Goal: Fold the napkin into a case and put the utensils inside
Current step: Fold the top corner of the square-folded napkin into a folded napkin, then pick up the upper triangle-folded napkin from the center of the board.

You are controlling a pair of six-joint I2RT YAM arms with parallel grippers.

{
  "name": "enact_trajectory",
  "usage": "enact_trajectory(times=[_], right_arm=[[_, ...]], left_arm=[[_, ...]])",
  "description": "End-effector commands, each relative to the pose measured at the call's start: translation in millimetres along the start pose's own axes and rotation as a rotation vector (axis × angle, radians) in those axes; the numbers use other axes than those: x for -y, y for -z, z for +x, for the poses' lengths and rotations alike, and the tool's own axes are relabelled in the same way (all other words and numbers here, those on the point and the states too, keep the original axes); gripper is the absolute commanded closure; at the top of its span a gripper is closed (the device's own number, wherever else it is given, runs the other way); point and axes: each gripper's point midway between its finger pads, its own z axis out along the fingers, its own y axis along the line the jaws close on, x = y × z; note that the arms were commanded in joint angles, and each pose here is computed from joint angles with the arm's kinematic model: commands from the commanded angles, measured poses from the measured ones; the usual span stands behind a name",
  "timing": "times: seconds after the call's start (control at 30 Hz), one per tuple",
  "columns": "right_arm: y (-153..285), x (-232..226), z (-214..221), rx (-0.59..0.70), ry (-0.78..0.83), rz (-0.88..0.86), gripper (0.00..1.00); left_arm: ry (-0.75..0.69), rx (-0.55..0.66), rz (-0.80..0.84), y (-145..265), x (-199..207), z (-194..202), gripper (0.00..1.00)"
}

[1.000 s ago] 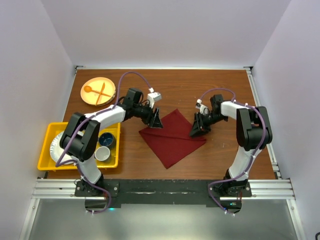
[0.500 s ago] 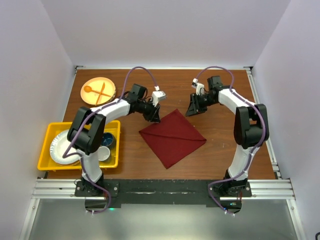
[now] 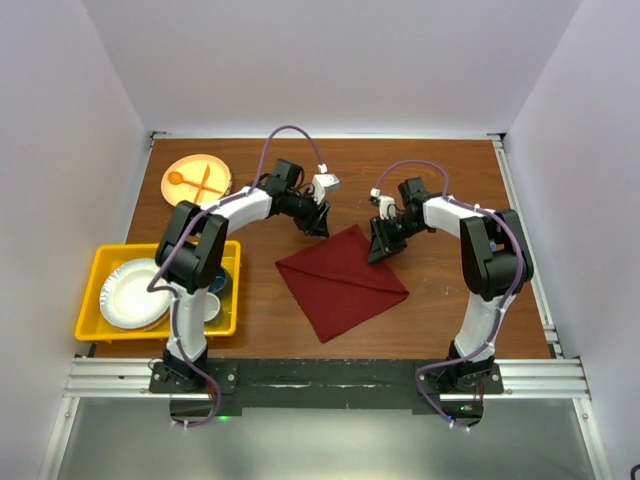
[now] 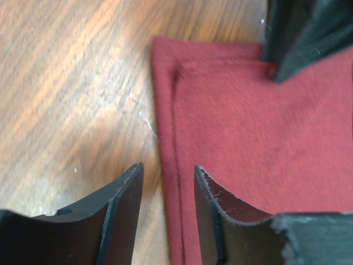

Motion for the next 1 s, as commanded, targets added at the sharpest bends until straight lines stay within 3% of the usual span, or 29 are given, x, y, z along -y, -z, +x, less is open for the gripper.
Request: enact_trajectory(times=[0.0, 0.17, 0.37, 0.67, 0.87, 0.97], right_arm=[[1.6, -19.8, 18.0, -0.019, -0.006, -0.037, 0.7], [11.8, -39.2, 17.2, -0.011, -0.048, -0.092, 0.64], [34.6, -41.3, -12.5, 0.046, -0.038, -0.106, 0.51], [32.4, -7.9, -58.4, 0.113, -0.014, -0.046, 0.45], [15.2, 10.3, -70.3, 0.103, 0.005, -0.04, 0.32], [8.4, 17.7, -74.0, 0.098, 0.013, -0.034, 0.27]], left_arm=[[-0.076, 0.079, 0.052, -9.0, 1.0, -30.6, 0.52], [-0.078, 0.097, 0.174, -22.1, 21.1, -33.0, 0.51], [-0.028, 0.114, 0.247, -36.5, 30.2, -29.3, 0.52], [0.035, 0.13, 0.246, -52.5, 23.9, -26.9, 0.56], [0.032, 0.146, 0.283, -54.3, 28.0, -28.1, 0.66], [0.019, 0.162, 0.274, -51.6, 27.9, -34.2, 0.63]])
